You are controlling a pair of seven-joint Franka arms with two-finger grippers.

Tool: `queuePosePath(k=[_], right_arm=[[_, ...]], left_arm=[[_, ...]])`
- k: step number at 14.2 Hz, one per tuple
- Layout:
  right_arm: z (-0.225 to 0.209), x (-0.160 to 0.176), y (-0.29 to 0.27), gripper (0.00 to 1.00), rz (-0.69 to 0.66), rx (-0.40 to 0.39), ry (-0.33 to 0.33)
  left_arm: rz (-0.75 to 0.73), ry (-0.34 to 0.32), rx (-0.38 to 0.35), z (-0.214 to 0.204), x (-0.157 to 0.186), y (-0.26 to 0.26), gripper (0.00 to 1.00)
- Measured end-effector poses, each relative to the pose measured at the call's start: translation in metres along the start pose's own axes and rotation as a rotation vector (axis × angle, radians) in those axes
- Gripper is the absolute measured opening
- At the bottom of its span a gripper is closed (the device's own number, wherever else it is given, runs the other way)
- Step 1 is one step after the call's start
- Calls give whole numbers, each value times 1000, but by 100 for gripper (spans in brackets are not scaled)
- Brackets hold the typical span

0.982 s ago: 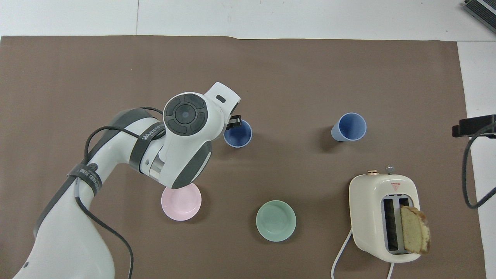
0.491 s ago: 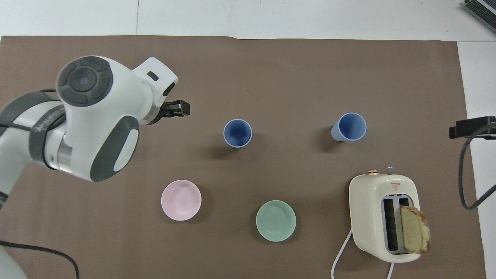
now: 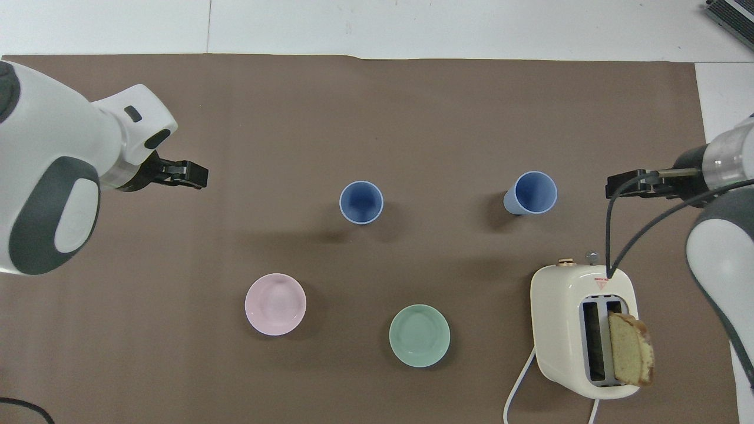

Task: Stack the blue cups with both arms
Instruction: 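Withdraw the left gripper while the right gripper grasps the other blue cup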

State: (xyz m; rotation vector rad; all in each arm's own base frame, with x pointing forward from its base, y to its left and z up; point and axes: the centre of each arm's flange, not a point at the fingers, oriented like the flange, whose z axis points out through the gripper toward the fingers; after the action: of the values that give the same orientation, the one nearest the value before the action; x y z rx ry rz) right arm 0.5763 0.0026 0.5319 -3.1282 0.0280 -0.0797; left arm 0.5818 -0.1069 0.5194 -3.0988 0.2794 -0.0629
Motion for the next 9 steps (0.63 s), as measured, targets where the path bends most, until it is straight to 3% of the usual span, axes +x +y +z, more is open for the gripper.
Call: queuePosePath(k=[3, 5, 9], right_arm=[[57, 30, -9, 100, -14, 6, 31], [80, 42, -20, 100, -31, 10, 54], [108, 45, -35, 100, -54, 12, 15]], left_arm=[[44, -5, 4, -13, -10, -47, 100], [46, -3, 6, -32, -16, -49, 100], [50, -22, 6, -77, -28, -45, 100]])
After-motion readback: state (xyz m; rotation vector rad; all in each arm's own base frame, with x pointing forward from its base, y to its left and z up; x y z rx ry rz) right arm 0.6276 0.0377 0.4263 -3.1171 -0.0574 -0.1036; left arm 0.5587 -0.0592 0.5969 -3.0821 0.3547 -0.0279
